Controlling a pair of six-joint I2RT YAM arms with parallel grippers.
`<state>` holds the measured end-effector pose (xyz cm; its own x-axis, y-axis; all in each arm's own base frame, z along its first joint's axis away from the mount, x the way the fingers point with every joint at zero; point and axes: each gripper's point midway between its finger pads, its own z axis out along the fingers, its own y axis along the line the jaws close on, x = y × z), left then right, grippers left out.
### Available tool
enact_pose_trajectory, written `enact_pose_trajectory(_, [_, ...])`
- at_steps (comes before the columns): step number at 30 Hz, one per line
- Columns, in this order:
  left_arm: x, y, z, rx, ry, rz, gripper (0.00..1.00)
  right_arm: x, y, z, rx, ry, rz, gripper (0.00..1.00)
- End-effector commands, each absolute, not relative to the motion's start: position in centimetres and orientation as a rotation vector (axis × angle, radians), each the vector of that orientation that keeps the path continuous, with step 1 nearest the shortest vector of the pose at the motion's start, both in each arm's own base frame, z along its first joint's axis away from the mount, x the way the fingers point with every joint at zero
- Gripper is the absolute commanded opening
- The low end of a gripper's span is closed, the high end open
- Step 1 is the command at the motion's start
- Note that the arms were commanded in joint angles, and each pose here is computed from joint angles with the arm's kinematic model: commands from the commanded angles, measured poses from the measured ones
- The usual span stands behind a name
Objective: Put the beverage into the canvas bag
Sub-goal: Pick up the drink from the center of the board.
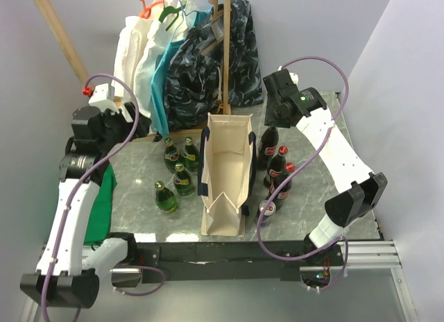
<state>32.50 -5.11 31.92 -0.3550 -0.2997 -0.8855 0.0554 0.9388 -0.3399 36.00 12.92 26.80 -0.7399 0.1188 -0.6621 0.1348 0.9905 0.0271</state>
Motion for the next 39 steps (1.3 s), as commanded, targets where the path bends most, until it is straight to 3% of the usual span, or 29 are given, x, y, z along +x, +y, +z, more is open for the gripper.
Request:
enact_pose_trajectory(1, [29.6,-9.7,33.7,-0.009,1.852,-0.637,0.85,37.0,12.0,32.8,0.234,2.240,0.034,0.00])
enact_pose_trajectory(8, [26.3,-14.0,31.8,0.137,1.940,-0.780,0.80,37.0,11.8,33.4,0.245,2.225,0.050,0.00])
enact_pose_trajectory(13, [26.7,-16.0,31.3,0.156,2.014,-0.744,0.75,37.2,11.7,33.6,0.246,2.217,0.047,0.00])
enact_pose_trajectory(20, [26.4,-21.2,32.0,0.234,2.039,-0.826,0.55,37.6,11.4,34.6,0.252,2.192,0.043,0.00])
enact_pose_trajectory(25, [26.9,-23.3,30.5,0.252,2.119,-0.738,0.43,37.6,11.4,35.0,0.253,2.183,0.056,0.00])
enact_pose_trajectory(39, [28.0,-24.4,27.9,0.233,2.206,-0.576,0.39,37.9,11.4,35.5,0.251,2.176,0.051,0.00])
